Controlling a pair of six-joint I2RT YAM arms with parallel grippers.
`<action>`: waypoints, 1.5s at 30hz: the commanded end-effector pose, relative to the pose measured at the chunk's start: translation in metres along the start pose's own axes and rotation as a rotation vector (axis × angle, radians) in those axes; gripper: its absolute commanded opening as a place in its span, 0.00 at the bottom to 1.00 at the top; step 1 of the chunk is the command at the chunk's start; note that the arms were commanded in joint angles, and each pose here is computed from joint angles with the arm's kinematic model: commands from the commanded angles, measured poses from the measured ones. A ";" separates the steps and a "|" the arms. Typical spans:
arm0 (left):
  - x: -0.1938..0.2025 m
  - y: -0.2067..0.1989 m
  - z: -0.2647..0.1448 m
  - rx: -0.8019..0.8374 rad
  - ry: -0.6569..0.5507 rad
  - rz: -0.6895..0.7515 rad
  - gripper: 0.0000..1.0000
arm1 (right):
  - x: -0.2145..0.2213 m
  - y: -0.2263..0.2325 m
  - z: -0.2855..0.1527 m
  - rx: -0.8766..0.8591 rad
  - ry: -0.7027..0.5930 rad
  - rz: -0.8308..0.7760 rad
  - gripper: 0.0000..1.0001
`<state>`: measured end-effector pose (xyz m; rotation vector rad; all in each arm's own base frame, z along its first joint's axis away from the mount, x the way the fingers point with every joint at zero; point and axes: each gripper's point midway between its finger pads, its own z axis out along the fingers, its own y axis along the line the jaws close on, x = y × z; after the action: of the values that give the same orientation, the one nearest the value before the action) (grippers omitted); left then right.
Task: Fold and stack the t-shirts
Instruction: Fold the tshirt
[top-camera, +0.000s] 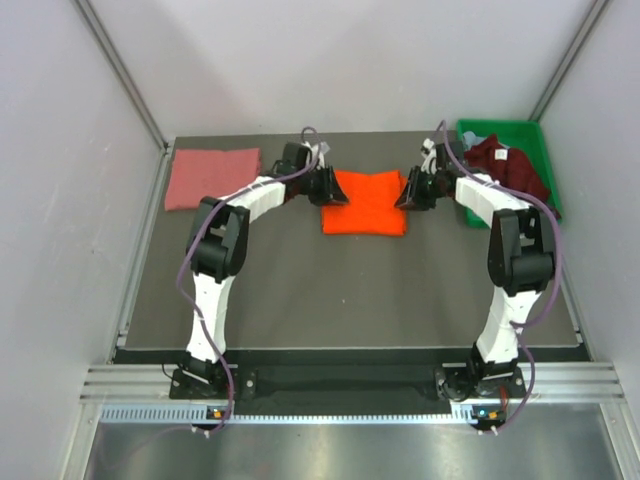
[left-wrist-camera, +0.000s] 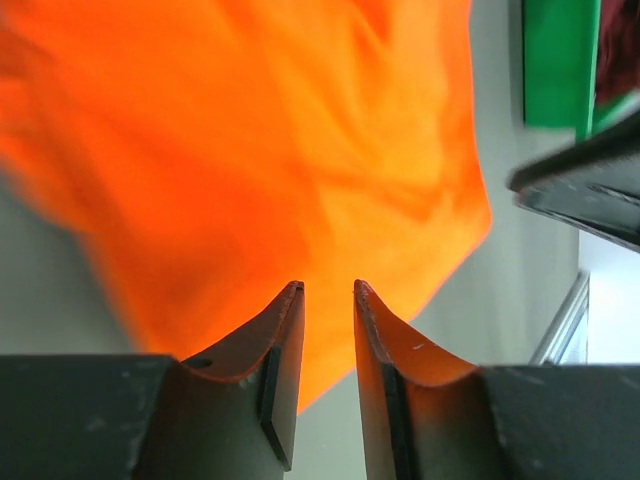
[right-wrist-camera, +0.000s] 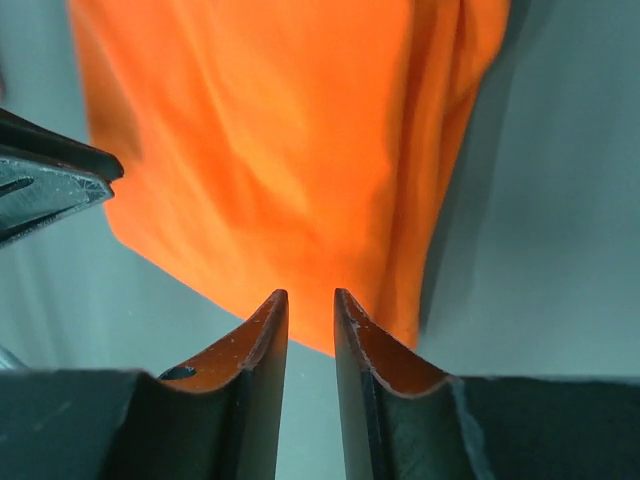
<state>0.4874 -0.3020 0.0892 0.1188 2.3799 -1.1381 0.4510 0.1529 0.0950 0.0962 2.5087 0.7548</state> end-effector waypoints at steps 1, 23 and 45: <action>0.001 -0.004 0.001 0.028 -0.031 0.056 0.31 | 0.013 -0.001 0.008 -0.044 0.015 -0.035 0.25; -0.073 -0.002 0.025 0.043 -0.150 0.066 0.31 | -0.054 0.044 0.053 -0.333 -0.051 -0.049 0.19; -0.113 -0.013 -0.029 0.071 -0.246 0.105 0.34 | -0.112 0.046 0.019 -0.383 -0.246 -0.068 0.23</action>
<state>0.5947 -0.2528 0.0775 -0.0502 2.2397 -1.1138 0.5566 0.1765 0.0692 0.1045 2.2619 1.1136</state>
